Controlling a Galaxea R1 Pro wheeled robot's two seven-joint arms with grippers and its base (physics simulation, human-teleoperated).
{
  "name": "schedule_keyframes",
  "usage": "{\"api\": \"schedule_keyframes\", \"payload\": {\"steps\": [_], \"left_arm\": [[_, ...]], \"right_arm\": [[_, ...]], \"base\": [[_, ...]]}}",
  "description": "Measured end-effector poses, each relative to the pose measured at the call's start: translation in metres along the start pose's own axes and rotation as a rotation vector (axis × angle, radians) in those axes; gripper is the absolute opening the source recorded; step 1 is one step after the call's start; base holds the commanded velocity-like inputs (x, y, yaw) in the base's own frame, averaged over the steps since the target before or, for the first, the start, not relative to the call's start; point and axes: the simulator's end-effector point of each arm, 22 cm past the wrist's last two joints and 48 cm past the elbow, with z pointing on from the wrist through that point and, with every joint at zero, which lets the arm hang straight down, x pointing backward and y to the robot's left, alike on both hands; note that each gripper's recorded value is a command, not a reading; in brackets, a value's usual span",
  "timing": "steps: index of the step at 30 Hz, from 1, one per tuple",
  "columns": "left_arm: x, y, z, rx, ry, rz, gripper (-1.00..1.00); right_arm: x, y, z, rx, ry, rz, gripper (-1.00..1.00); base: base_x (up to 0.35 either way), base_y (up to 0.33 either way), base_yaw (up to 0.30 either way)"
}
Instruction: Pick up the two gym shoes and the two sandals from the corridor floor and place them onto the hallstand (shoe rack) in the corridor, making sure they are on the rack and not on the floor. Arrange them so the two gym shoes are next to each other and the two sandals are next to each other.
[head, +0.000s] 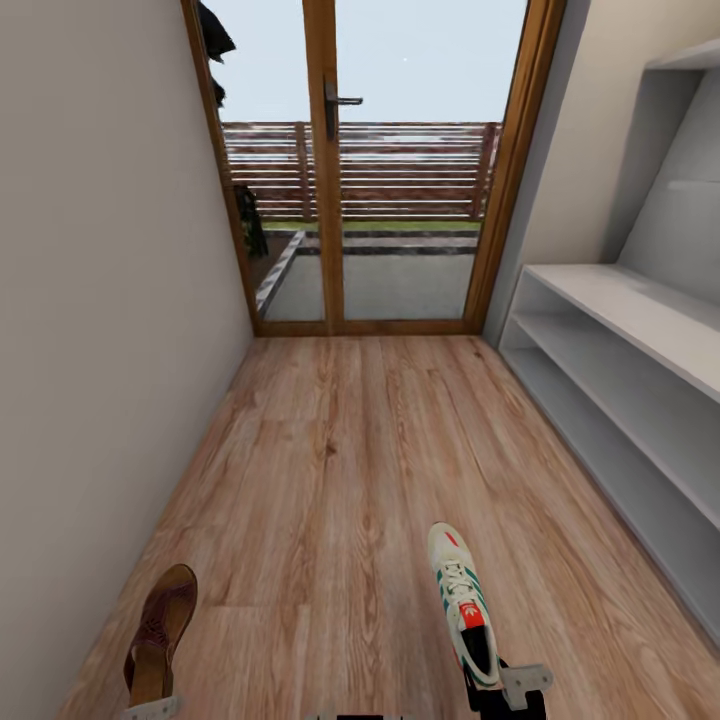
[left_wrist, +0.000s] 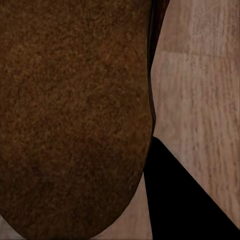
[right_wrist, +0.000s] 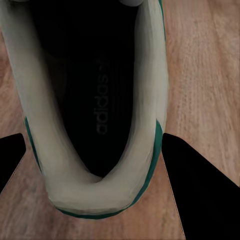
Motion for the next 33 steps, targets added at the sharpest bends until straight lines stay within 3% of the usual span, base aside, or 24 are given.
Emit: {"api": "schedule_keyframes", "payload": {"steps": [33], "left_arm": [[-0.0003, 0.0001, 0.0000, -0.001, -0.001, -0.001, -1.00]], "right_arm": [[-0.0005, 0.0040, 0.0000, -0.003, -0.001, 0.005, -1.00]], "base": [[0.339, 0.000, 0.000]]}}
